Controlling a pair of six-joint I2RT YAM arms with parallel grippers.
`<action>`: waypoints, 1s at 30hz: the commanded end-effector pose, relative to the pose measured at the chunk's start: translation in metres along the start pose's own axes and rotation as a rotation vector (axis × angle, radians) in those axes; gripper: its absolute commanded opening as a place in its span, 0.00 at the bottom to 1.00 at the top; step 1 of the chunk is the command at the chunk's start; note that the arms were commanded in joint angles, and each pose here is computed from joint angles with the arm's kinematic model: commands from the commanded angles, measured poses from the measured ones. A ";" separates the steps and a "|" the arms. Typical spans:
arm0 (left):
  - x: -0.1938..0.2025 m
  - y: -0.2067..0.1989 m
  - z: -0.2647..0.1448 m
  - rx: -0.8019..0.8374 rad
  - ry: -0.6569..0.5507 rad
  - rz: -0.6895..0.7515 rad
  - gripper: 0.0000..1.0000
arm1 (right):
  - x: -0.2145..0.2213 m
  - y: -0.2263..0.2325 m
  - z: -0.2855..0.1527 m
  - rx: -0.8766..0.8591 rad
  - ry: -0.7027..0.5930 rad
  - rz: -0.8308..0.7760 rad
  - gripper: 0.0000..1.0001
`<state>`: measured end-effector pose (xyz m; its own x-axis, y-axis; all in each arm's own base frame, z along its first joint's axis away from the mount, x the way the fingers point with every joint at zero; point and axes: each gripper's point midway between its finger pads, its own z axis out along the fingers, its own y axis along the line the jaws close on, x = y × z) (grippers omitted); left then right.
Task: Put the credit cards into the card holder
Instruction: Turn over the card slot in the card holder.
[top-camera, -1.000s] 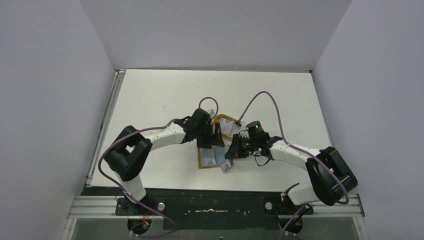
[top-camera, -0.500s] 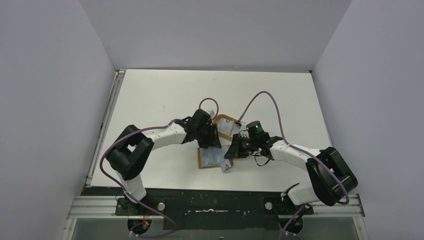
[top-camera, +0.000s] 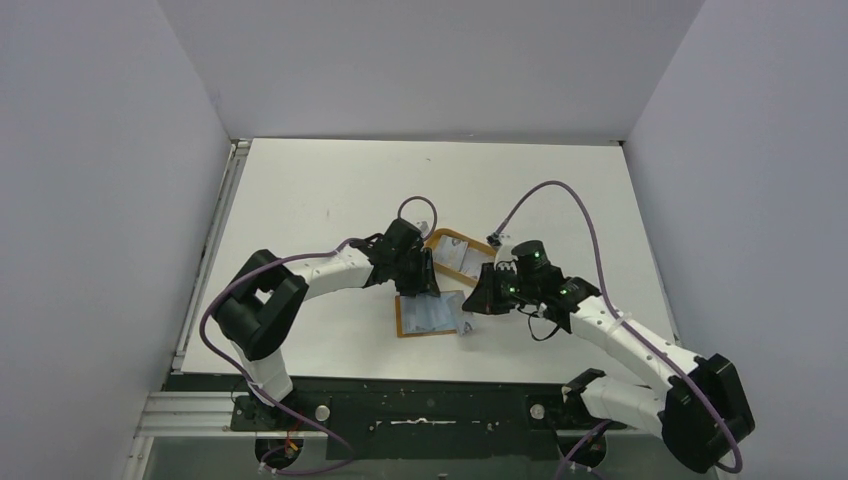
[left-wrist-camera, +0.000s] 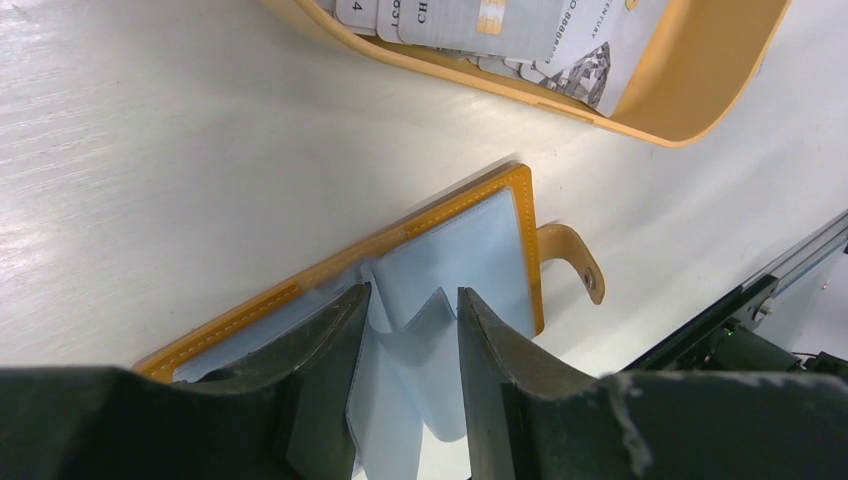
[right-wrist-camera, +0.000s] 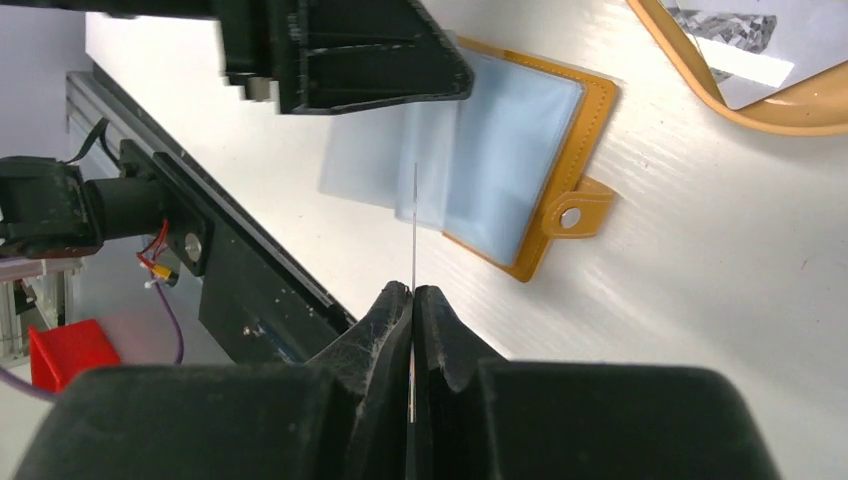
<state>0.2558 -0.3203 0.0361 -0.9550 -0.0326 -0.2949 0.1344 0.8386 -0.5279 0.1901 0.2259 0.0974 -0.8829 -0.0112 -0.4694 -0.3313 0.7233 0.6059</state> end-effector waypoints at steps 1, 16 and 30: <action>-0.011 -0.007 0.001 0.018 -0.028 0.015 0.34 | -0.004 0.023 -0.018 -0.048 0.034 -0.076 0.00; -0.011 -0.008 -0.002 0.021 -0.026 0.015 0.34 | -0.006 0.054 0.036 -0.081 0.138 -0.086 0.00; -0.013 -0.018 -0.019 0.049 -0.039 0.021 0.56 | 0.002 0.003 0.047 0.152 0.140 -0.025 0.00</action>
<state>0.2537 -0.3206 0.0358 -0.9580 -0.0285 -0.2854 0.1334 0.8365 -0.5314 0.1872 0.2647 0.0611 -0.9311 -0.1588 -0.3284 -0.3199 0.7882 0.5257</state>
